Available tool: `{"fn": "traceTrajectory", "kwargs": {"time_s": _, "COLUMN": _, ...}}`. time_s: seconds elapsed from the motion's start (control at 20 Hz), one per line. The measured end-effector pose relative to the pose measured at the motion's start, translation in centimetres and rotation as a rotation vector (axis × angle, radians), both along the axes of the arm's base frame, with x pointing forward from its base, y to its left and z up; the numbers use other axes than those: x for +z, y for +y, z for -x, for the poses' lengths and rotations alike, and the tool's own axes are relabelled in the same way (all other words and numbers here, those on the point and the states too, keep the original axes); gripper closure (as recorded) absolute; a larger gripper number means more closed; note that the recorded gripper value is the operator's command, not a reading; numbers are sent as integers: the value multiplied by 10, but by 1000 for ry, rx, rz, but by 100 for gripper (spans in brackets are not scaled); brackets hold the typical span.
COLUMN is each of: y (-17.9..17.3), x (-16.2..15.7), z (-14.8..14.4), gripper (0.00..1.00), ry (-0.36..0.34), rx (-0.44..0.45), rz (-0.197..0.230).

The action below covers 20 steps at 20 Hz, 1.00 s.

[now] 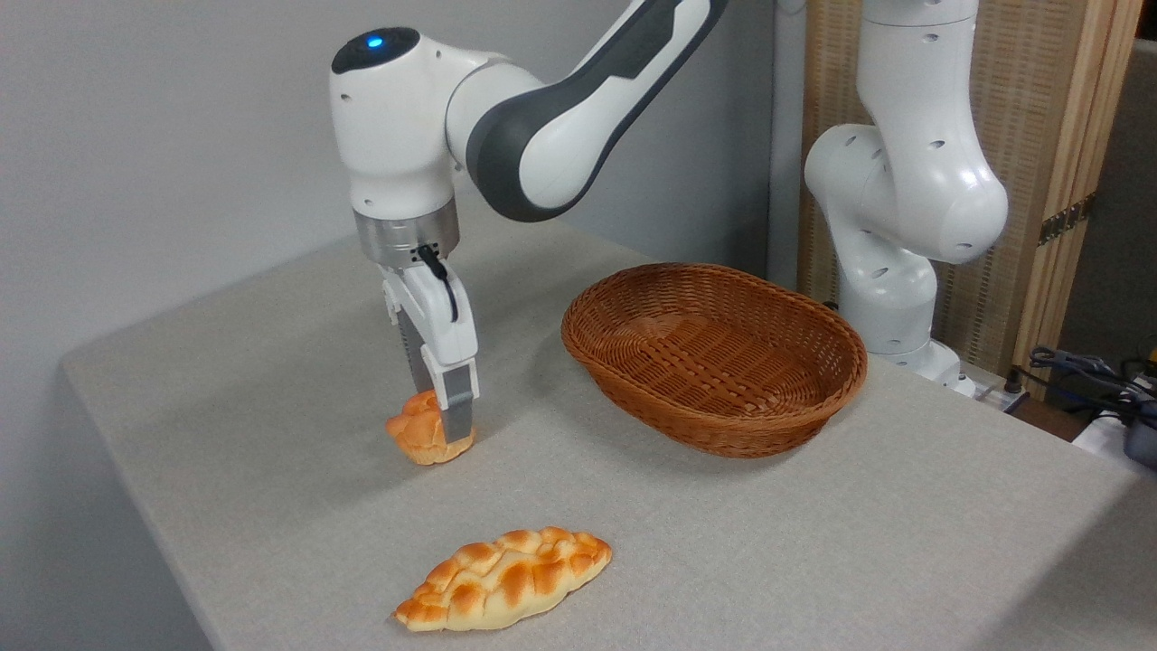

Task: Put bread into the basket
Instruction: 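Close the gripper on the round roll and lift it, then carry the held roll over the wicker basket and lower it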

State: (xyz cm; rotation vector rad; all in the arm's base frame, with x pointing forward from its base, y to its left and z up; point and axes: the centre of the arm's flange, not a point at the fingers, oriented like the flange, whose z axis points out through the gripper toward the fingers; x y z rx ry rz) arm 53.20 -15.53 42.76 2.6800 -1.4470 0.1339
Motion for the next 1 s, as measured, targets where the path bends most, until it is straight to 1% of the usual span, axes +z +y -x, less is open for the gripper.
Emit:
{"fn": "traceTrajectory", "kwargs": {"time_s": 0.1, "y": -4, "x": -5, "z": -2, "gripper": 0, "ry": -6, "rx": -4, "rz": 1}}
{"fn": "traceTrajectory", "kwargs": {"time_s": 0.15, "y": -5, "x": -6, "z": -2, "gripper": 5, "ry": -4, "rx": -6, "rz": 1}}
{"fn": "traceTrajectory", "kwargs": {"time_s": 0.2, "y": -6, "x": -8, "z": -2, "gripper": 19, "ry": -2, "rx": -8, "rz": 0}}
{"fn": "traceTrajectory", "kwargs": {"time_s": 0.25, "y": -8, "x": -10, "z": -2, "gripper": 38, "ry": 1, "rx": -11, "rz": -1}}
{"fn": "traceTrajectory", "kwargs": {"time_s": 0.3, "y": -10, "x": -11, "z": -1, "gripper": 54, "ry": 3, "rx": -14, "rz": -1}}
{"fn": "traceTrajectory", "kwargs": {"time_s": 0.35, "y": -11, "x": -12, "z": -1, "gripper": 62, "ry": 5, "rx": -18, "rz": -2}}
{"fn": "traceTrajectory", "kwargs": {"time_s": 0.4, "y": -12, "x": -13, "z": -1, "gripper": 67, "ry": 6, "rx": -24, "rz": -2}}
{"fn": "traceTrajectory", "kwargs": {"time_s": 0.5, "y": -13, "x": -14, "z": -1, "gripper": 69, "ry": 5, "rx": -39, "rz": -3}}
{"fn": "traceTrajectory", "kwargs": {"time_s": 1.0, "y": -17, "x": -9, "z": -1, "gripper": 68, "ry": -6, "rx": -59, "rz": -1}}
